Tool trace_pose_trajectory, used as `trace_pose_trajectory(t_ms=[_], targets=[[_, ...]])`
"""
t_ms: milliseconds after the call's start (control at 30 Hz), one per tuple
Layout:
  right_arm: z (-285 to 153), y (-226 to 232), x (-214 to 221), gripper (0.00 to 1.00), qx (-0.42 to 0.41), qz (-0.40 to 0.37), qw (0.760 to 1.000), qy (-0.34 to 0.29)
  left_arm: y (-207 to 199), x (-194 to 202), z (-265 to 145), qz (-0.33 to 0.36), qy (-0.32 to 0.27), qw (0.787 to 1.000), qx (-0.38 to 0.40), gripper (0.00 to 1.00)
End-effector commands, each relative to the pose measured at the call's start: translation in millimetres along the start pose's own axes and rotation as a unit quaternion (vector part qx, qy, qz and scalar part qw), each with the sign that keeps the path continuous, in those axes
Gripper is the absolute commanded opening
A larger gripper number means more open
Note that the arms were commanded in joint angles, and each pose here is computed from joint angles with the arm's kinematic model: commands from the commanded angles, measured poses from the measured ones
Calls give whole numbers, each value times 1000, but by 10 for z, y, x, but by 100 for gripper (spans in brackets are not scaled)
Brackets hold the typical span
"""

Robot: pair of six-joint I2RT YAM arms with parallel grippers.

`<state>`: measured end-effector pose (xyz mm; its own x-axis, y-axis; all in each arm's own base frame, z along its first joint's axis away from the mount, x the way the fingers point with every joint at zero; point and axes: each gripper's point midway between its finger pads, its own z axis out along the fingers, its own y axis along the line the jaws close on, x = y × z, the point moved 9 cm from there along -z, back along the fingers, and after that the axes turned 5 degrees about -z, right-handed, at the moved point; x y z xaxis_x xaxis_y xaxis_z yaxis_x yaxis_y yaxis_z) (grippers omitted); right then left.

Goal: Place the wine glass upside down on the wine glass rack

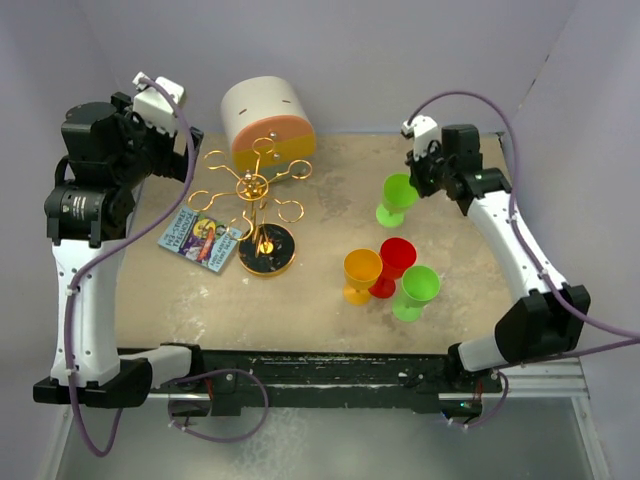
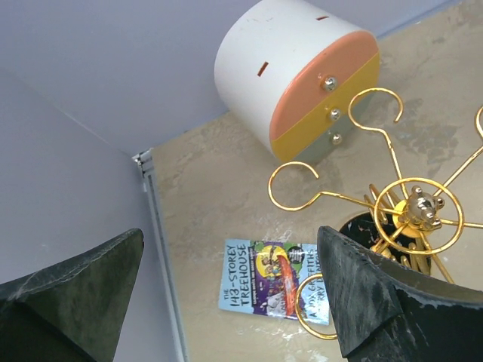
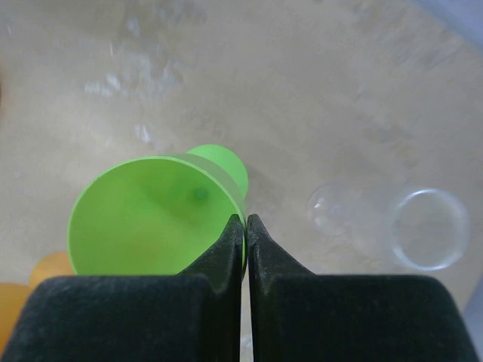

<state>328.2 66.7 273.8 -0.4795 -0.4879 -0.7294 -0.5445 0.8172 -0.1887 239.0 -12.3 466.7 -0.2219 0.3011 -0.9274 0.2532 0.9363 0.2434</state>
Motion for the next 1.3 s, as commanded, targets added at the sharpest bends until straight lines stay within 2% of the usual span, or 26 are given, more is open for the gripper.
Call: trace_pose_trajectory(t_ms=[0,133,267,400,533,700,900,1033,1133,1267], targets=[[-620,-239,-743,0,85,-17,984,-157,5,-234,-85,-58,-61,996,1,99],[-978,-282,-1147,0,85,-22,969,-231,-38,-356,-151,-75,-97,992,25,99],[-1433,-248,-1567,0,61,-36,941,-331,-160,-526,-208,-73,-147,981,103,99],[-1770,-116,-1798,0,9,-24,913,-407,-287,-681,-167,-110,-166,962,187,99],[-1980,19,-1944,0,-55,-10,891,-450,-432,-735,-13,-159,-164,937,265,99],[-2145,173,-2055,0,-108,-5,871,-478,-660,-855,170,-173,-156,912,339,99],[-2116,303,-2044,0,-139,-22,868,-476,-953,-862,482,-212,-118,886,396,99],[-2107,350,-2016,0,-153,-35,867,-473,-1016,-820,675,-236,-98,874,413,93],[-2072,373,-1998,0,-162,-38,867,-469,-1098,-791,759,-244,-87,864,432,83],[-1995,378,-1987,0,-156,-41,871,-464,-1175,-761,825,-244,-80,854,453,78]])
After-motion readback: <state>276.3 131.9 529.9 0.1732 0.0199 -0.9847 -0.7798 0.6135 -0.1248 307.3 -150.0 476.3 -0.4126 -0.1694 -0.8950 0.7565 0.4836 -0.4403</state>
